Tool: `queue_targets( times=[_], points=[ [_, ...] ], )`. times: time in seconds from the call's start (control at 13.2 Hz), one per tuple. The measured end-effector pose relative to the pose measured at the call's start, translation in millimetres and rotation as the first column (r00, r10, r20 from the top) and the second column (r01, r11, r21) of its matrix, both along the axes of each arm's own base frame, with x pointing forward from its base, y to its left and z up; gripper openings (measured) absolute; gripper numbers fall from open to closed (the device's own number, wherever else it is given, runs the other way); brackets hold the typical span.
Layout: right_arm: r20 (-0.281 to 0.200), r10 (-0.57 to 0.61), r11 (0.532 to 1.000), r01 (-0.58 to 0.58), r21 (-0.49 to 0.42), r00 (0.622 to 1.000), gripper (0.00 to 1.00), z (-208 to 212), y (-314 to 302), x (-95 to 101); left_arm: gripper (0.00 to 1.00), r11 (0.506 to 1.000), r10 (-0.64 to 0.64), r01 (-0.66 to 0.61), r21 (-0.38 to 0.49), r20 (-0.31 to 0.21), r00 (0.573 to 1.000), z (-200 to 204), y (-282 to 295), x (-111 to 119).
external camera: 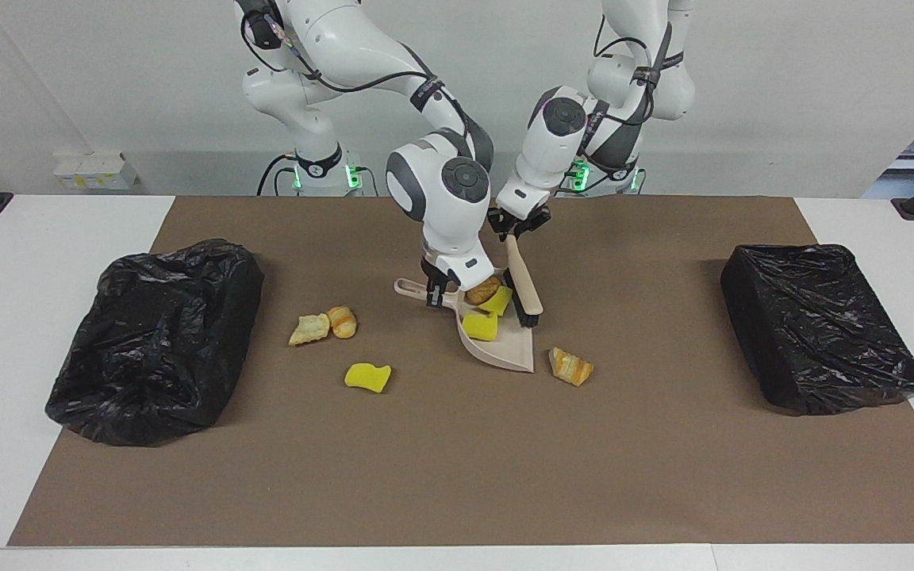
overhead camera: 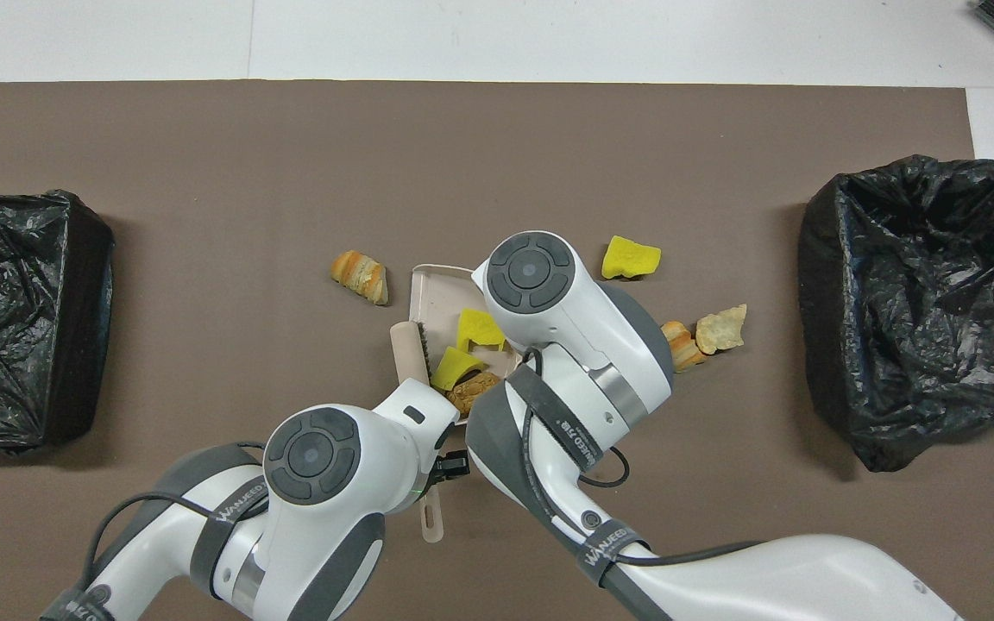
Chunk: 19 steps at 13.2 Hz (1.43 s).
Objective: Sweep and dump trash in bin
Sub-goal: 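Sweep the remaining pieces toward the dustpan with the left gripper's brush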
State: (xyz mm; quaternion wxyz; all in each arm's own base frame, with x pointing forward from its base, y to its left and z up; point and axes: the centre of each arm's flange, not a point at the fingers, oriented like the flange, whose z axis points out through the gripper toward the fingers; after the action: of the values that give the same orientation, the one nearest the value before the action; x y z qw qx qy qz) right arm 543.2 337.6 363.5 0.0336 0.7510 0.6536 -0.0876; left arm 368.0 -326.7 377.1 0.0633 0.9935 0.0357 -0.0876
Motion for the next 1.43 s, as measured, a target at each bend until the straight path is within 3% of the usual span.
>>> queue_targets(
  times=[0.23,0.6,0.83,1.06,1.21,1.43],
  points=[
    [0.0,-0.001,1.0,0.001,0.0,1.0,0.31,0,-1,0.4,0.26,0.993,-0.105,0.107,0.054,-0.031,0.994,6,33,22],
    [-0.001,-0.003,1.0,0.003,-0.001,1.0,0.31,0,-2,0.9,0.26,0.945,-0.296,0.29,0.154,0.02,0.955,3,99,69],
    [-0.003,-0.003,1.0,0.003,-0.002,1.0,0.31,0,-2,0.6,0.26,0.919,-0.363,0.345,0.193,0.068,0.929,8,146,120],
    [-0.005,-0.003,1.0,0.003,-0.004,1.0,0.31,-1,-2,0.4,0.26,0.885,-0.421,0.391,0.254,0.073,0.904,-4,178,171],
    [-0.005,-0.003,1.0,0.003,-0.004,1.0,0.31,-1,-2,0.4,0.26,0.858,-0.471,0.444,0.257,0.054,0.88,-22,184,184],
    [-0.005,-0.003,1.0,0.003,-0.004,1.0,0.31,-1,-2,0.4,0.26,0.828,-0.526,0.505,0.243,0.024,0.85,-34,176,177]
  ],
)
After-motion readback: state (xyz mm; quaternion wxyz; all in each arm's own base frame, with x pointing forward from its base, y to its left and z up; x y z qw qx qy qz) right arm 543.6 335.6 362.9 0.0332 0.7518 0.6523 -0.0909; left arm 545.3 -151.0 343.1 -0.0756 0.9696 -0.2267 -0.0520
